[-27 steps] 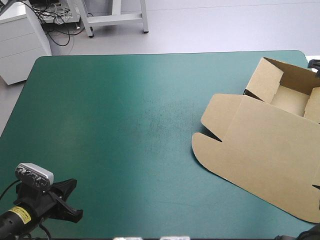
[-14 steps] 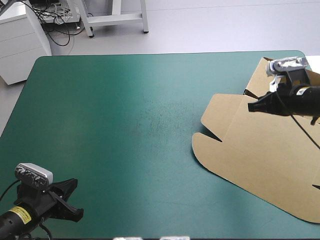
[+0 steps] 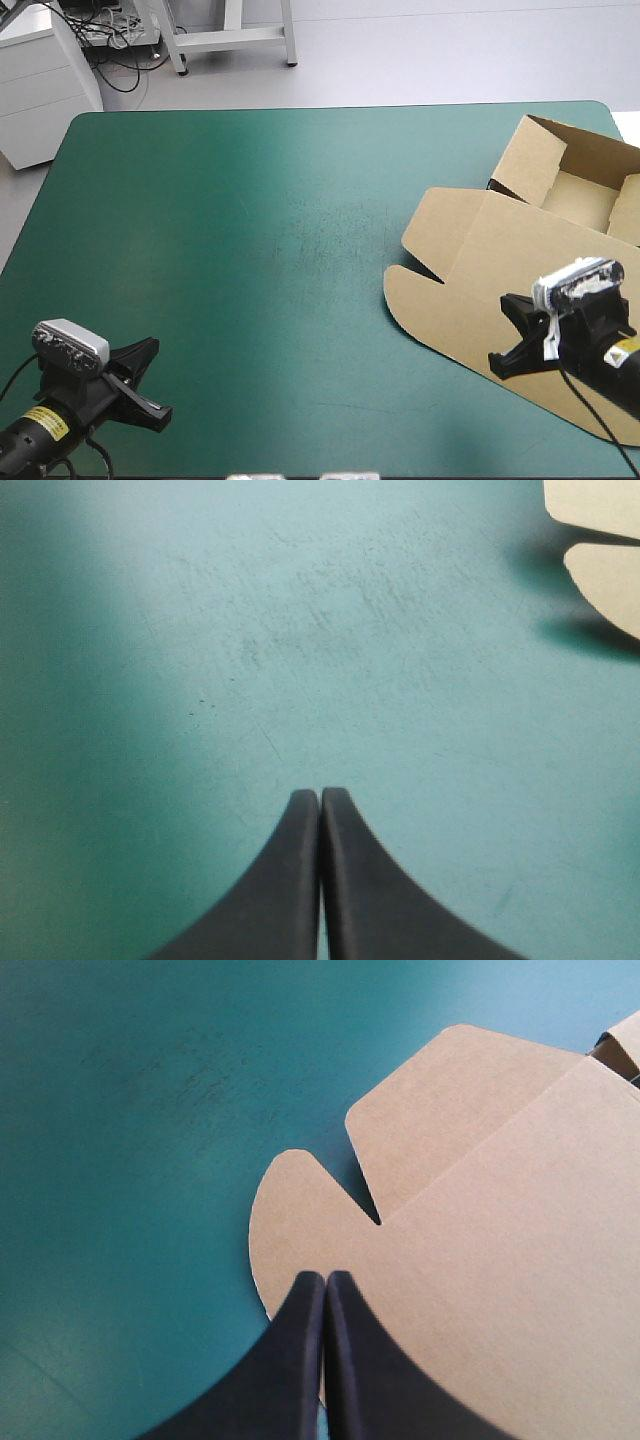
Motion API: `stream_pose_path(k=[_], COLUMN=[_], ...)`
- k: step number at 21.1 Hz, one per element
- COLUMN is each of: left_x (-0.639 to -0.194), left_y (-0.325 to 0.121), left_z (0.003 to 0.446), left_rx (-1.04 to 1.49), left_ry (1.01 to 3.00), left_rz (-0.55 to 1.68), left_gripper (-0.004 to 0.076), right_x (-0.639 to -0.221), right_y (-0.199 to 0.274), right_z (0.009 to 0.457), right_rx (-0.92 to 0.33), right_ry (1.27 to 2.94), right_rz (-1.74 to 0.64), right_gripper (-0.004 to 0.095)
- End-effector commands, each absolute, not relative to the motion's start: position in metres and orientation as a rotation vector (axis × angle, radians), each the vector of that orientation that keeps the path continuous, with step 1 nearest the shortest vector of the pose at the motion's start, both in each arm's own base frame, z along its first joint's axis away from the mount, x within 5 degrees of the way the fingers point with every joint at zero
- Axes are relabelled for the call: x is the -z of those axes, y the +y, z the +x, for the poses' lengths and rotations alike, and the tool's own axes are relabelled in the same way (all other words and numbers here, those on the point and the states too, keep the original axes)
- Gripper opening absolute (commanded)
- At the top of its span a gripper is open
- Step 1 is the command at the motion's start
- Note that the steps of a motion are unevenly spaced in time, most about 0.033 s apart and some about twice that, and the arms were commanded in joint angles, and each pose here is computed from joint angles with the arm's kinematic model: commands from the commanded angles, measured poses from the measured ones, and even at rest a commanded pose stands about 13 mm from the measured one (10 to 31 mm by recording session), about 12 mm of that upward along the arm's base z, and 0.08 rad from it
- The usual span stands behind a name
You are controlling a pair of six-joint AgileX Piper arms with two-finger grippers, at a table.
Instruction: Fold the box
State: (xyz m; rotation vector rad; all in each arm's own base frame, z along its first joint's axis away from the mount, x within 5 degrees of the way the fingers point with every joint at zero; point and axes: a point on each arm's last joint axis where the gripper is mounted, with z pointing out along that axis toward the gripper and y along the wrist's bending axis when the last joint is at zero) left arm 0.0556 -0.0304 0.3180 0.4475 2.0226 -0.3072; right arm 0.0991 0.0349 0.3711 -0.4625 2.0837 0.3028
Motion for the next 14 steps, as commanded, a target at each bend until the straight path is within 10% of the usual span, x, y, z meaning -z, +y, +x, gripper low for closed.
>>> stream_pose_path(k=[1, 14], left_x=[-0.321, -0.294], left_y=[-0.030, -0.013], left_z=[0.054, 0.011], left_rx=[0.325, 0.306], left_ry=[1.903, 1.709], left_rz=[0.411, 0.387], left_gripper=[-0.0032, -0.0032], right_x=[-0.367, -0.311], right_y=[0.032, 0.016], right_z=[0.075, 0.015], right_rx=[-0.239, -0.055], right_ry=[1.902, 1.615], right_rz=[-0.397, -0.197], right_gripper=[-0.0022, -0.0023])
